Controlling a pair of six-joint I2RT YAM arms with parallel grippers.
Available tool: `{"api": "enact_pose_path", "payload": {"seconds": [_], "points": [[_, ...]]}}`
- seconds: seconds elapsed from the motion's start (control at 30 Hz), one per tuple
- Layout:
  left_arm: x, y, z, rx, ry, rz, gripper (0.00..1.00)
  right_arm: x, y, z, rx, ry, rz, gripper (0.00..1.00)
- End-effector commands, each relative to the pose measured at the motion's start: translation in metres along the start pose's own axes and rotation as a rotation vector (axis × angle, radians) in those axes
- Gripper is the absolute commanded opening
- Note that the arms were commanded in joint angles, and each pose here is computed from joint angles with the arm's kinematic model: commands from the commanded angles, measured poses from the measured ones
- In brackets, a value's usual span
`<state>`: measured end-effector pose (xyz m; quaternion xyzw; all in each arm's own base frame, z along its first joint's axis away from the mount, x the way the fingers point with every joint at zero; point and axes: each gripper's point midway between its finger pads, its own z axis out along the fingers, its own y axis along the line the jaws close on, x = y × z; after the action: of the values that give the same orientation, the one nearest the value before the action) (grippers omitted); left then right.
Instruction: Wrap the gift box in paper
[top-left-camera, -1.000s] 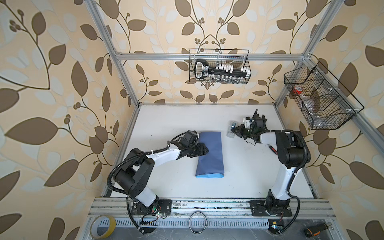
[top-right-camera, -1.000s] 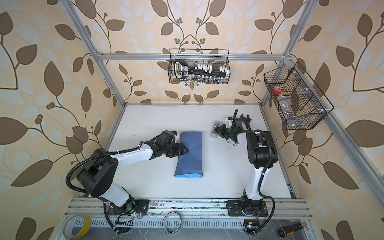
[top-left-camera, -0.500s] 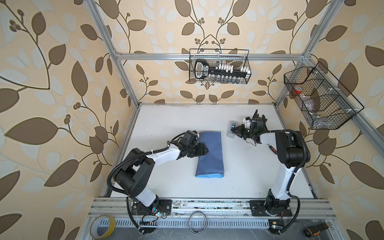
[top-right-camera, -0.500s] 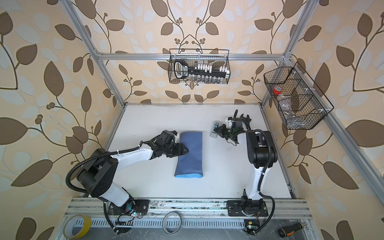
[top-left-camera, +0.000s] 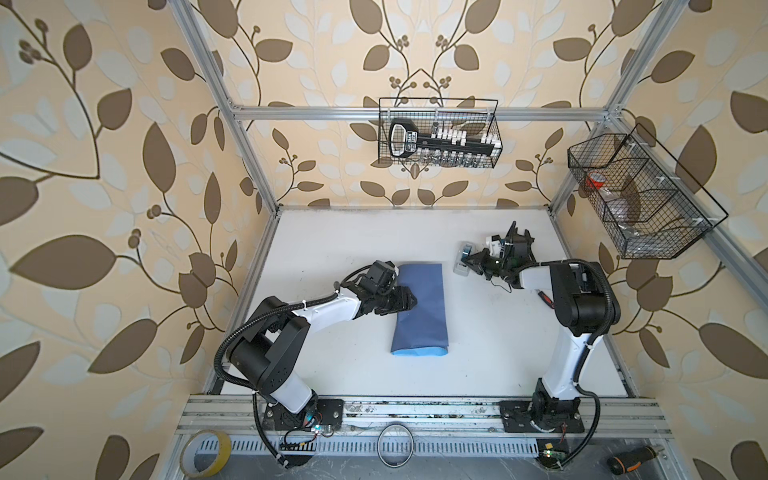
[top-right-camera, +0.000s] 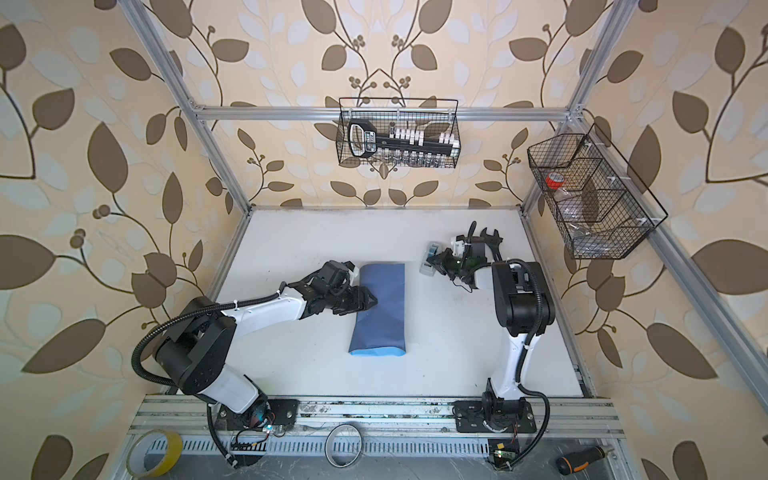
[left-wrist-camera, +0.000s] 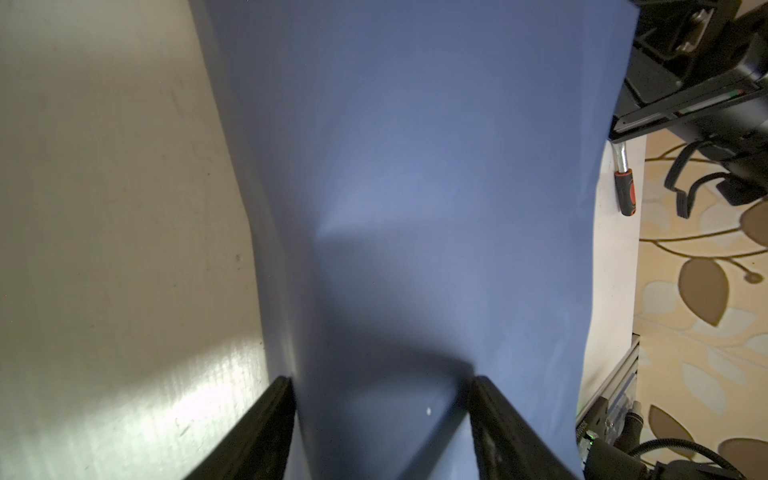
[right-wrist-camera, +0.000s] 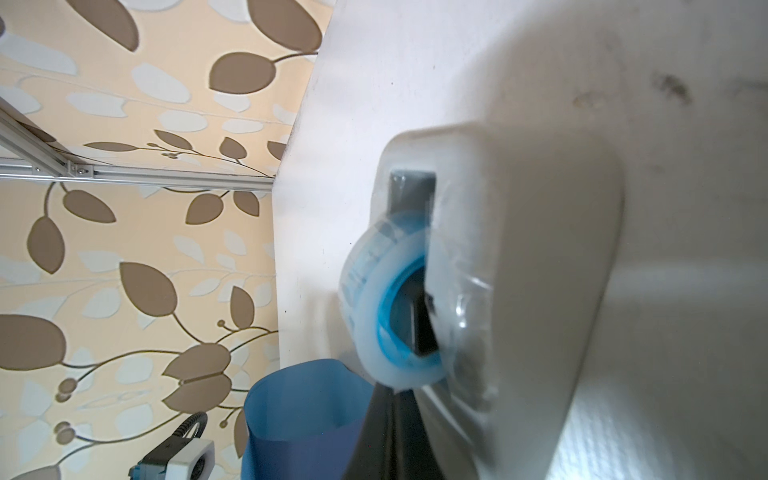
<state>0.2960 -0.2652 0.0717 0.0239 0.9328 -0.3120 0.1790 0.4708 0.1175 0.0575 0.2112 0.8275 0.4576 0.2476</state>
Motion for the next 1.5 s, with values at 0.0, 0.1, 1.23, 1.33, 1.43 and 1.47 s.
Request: {"api": "enact_pose_path", "payload": {"seconds": [0.0, 0.1, 1.23, 1.33, 1.43, 1.47], "points": [[0.049, 0.054, 0.014, -0.195, 0.146, -0.020, 0.66, 0.012, 0.007, 0.001, -0.056, 0.042, 0.019, 0.00], [0.048, 0.054, 0.013, -0.197, 0.143, -0.017, 0.66, 0.010, 0.010, -0.001, -0.083, 0.029, 0.040, 0.00], [0.048, 0.056, 0.017, -0.202, 0.145, -0.016, 0.66, 0.017, 0.040, -0.020, -0.237, 0.010, 0.092, 0.00], [0.048, 0.056, 0.017, -0.203, 0.146, -0.016, 0.66, 0.018, 0.040, -0.020, -0.237, 0.009, 0.096, 0.00], [0.048, 0.057, 0.017, -0.205, 0.145, -0.016, 0.66, 0.018, 0.041, -0.022, -0.242, 0.005, 0.095, 0.00], [0.049, 0.057, 0.017, -0.205, 0.146, -0.016, 0.66, 0.019, 0.042, -0.023, -0.244, 0.007, 0.097, 0.00]]}}
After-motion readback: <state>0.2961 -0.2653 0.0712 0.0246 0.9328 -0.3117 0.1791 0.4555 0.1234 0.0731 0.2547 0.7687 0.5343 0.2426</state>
